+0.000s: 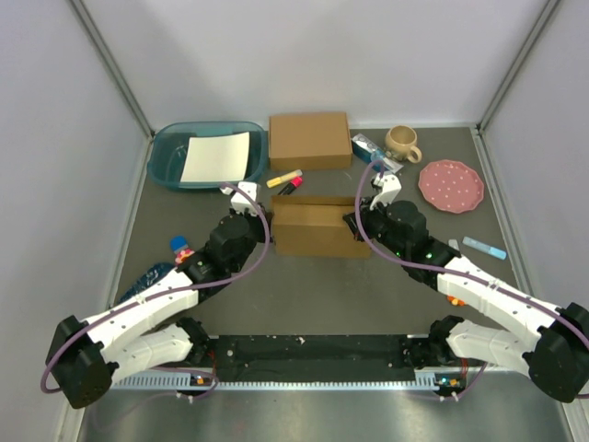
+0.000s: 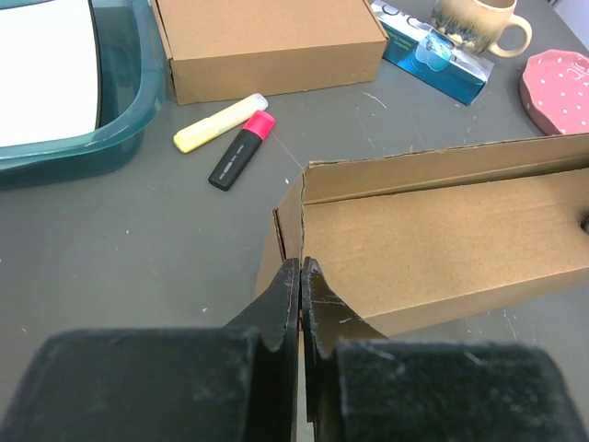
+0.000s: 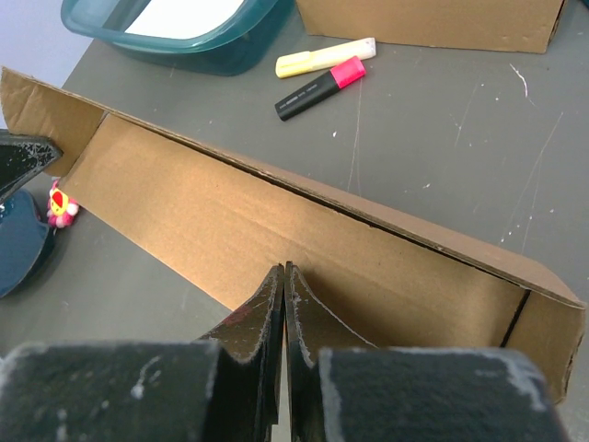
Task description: Fold the paper box
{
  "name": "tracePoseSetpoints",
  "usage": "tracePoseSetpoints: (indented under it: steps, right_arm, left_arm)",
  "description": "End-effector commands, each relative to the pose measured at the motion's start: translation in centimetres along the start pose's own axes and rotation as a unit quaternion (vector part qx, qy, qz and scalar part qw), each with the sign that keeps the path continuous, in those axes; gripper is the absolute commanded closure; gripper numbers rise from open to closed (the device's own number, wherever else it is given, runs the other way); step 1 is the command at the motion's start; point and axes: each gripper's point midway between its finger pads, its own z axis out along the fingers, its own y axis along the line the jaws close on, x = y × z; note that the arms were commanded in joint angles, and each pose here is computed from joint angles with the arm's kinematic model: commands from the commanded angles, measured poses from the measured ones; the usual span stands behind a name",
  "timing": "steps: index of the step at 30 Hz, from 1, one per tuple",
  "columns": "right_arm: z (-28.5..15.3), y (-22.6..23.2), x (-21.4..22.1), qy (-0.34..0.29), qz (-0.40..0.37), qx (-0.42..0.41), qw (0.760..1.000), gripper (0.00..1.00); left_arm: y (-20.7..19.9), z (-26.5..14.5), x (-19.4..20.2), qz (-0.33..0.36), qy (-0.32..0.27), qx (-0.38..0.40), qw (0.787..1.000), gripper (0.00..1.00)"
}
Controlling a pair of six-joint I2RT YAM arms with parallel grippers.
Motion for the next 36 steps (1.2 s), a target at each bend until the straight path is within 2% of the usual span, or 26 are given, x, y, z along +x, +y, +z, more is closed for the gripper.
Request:
tracePoseSetpoints:
  steps: [1, 17, 25, 32, 36]
  right_arm:
    - [-0.1, -0.3, 1.7, 0.029, -0.006, 0.008, 1.0, 1.0]
    - [0.0, -0.4, 2.1, 0.034, -0.004, 0.009, 0.999, 1.0]
    - [-0.1, -0.5, 2.4, 0.037, -0.004, 0.01, 0.999, 1.0]
    - [0.0, -0.5, 2.5, 0.038, -0.003, 0.009, 0.999, 1.0]
    - [0.0, -0.5, 2.7, 0.039, -0.002, 0.009, 0.999, 1.0]
  left_arm:
    - [-0.2, 0.3, -1.5, 0.015, -0.026, 0.004, 1.0, 1.0]
    - [0.1, 0.5, 1.0, 0.024, -0.005, 0.003, 1.0, 1.0]
    - [-0.8, -0.4, -3.0, 0.0, -0.024, 0.008, 1.0, 1.0]
    - [-2.5, -0.4, -4.7, -0.041, -0.009, 0.031, 0.999, 1.0]
    - [-2.9, -0.5, -4.3, -0.051, 0.012, 0.035, 0.998, 1.0]
